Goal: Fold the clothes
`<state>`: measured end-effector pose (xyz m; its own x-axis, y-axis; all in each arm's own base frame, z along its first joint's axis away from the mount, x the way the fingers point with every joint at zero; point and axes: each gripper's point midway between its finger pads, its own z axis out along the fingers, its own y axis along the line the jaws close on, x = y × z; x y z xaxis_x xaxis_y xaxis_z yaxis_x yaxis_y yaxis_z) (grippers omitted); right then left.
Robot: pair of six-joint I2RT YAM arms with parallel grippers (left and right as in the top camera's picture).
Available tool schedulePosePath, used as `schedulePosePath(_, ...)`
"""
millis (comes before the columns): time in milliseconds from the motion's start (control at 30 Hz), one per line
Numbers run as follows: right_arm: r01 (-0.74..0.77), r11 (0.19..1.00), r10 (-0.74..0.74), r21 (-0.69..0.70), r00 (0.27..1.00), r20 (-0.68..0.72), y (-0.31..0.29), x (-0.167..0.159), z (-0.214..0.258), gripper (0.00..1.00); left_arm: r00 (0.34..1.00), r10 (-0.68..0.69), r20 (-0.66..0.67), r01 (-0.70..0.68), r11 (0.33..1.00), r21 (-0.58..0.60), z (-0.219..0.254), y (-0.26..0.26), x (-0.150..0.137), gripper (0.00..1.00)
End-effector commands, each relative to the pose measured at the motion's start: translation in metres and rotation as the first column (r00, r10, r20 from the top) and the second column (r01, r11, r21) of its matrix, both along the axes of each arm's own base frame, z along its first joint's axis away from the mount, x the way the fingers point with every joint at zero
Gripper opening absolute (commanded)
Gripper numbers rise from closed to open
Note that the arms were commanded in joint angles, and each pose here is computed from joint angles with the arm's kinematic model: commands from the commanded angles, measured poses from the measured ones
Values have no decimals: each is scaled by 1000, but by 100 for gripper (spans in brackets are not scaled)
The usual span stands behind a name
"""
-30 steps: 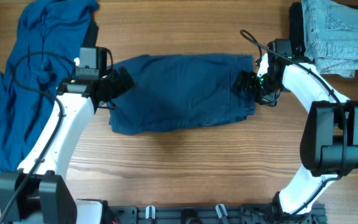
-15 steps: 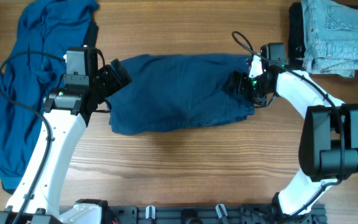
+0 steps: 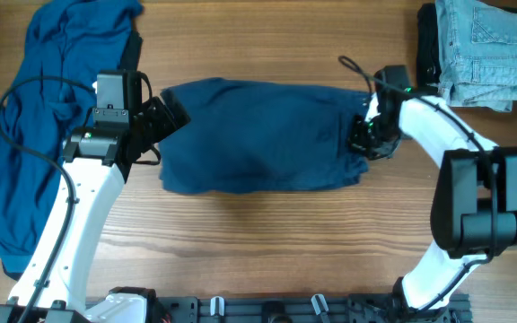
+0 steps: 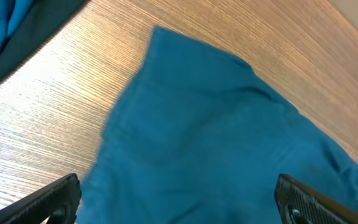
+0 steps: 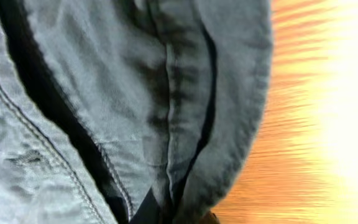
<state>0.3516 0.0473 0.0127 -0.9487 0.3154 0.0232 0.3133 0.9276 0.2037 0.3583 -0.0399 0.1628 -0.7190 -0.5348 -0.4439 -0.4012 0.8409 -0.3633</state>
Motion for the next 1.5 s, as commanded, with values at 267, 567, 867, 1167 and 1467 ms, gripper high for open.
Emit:
schedulePosePath(267, 6, 913, 14, -408, 999, 45, -78, 11, 104, 4, 1000, -6, -13, 6, 1000, -8, -3, -2, -2, 100)
schedulePosePath(567, -228, 939, 282, -258, 939, 196, 57, 32, 137, 4, 1000, -3, -21, 3, 1000, -3, -5, -1, -4, 100)
schedulePosePath(867, -321, 937, 348, -135, 882, 318, 165, 20, 145, 4, 1000, 0, -22, 0, 1000, 0, -5, 0, -4, 100)
schedulePosePath(1167, -18, 934, 127, -356, 951, 283, 51, 40, 150, 4, 998, 33, -54, -31, 999, 43, -10, 11, -10, 100)
schedulePosePath(1467, 128, 880, 20, -457, 952, 304, -55, 27, 190, 4, 998, 33, -54, -31, 999, 42, -10, 11, -10, 100)
